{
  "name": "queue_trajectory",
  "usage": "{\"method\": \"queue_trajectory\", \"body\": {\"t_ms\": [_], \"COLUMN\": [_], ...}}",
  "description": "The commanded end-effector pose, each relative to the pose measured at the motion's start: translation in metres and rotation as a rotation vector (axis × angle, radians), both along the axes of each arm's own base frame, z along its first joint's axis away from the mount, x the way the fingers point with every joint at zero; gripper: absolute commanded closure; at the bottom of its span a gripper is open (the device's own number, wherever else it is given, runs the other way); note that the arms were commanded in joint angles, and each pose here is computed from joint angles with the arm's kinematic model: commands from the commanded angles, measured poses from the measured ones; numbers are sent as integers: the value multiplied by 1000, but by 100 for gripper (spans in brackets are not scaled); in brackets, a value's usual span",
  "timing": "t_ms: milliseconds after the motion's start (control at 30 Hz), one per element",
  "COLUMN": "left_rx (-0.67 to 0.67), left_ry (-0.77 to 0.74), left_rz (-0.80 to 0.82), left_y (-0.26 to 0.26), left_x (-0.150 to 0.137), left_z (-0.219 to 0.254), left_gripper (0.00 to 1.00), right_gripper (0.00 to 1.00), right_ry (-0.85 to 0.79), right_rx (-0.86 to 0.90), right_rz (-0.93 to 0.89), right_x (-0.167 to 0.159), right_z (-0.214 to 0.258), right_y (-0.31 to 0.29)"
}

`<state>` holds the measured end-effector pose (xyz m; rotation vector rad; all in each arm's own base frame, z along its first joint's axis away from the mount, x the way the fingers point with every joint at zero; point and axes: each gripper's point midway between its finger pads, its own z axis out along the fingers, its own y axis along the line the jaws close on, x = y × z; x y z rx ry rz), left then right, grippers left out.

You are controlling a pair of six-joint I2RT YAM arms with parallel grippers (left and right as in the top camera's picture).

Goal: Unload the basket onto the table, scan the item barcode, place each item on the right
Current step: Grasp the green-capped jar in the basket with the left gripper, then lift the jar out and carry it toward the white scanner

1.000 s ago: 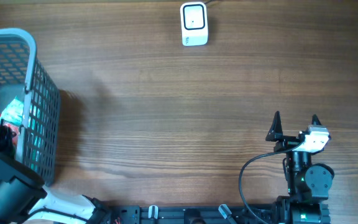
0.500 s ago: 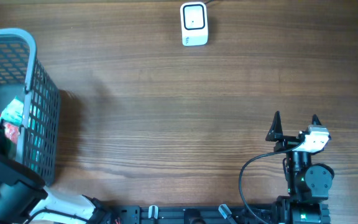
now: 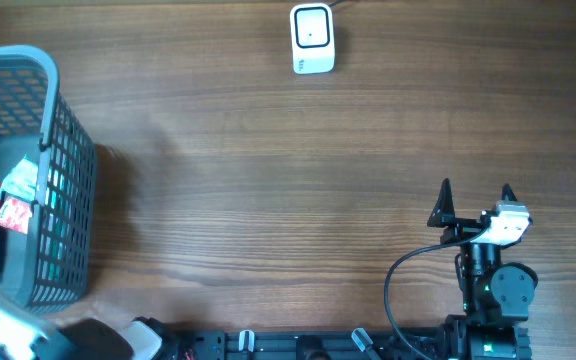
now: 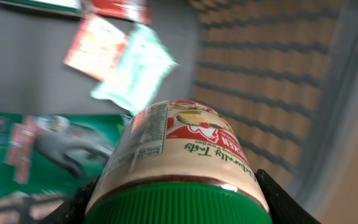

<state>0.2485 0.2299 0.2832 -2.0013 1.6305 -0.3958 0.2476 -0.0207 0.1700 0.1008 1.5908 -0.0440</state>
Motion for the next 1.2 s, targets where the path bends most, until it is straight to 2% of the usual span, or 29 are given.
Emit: {"method": "queue_trajectory", "body": {"t_ms": [0, 67, 167, 400, 533, 833, 1000, 1167], "left_rx": [9, 9, 7, -40, 6, 242, 219, 199], "left_ry": [-269, -369, -433, -440, -299, 99, 274, 383], "left_rz": [-149, -236, -351, -691, -827, -1048, -1107, -1115], "left_y": [-47, -79, -116, -216, -259, -340, -363, -367], "left_x": [12, 12, 14, 33, 46, 85, 104, 116], "left_z": [64, 90, 107, 111, 83, -14, -77, -120], "left_gripper": [68, 67, 66, 66, 67, 67, 67, 67], "right_gripper": [0, 0, 0, 0, 0, 0, 0, 0], "right_ry": [-5, -5, -5, -5, -5, -5, -5, -5], "right_rx": [-10, -10, -10, -10, -10, -10, -10, -10], "right_rz": [3, 3, 3, 3, 3, 3, 3, 4], "right_x": [0, 0, 0, 0, 0, 0, 0, 0], "right_z": [1, 1, 1, 1, 1, 1, 1, 1], "right_y": [0, 0, 0, 0, 0, 0, 0, 0]}}
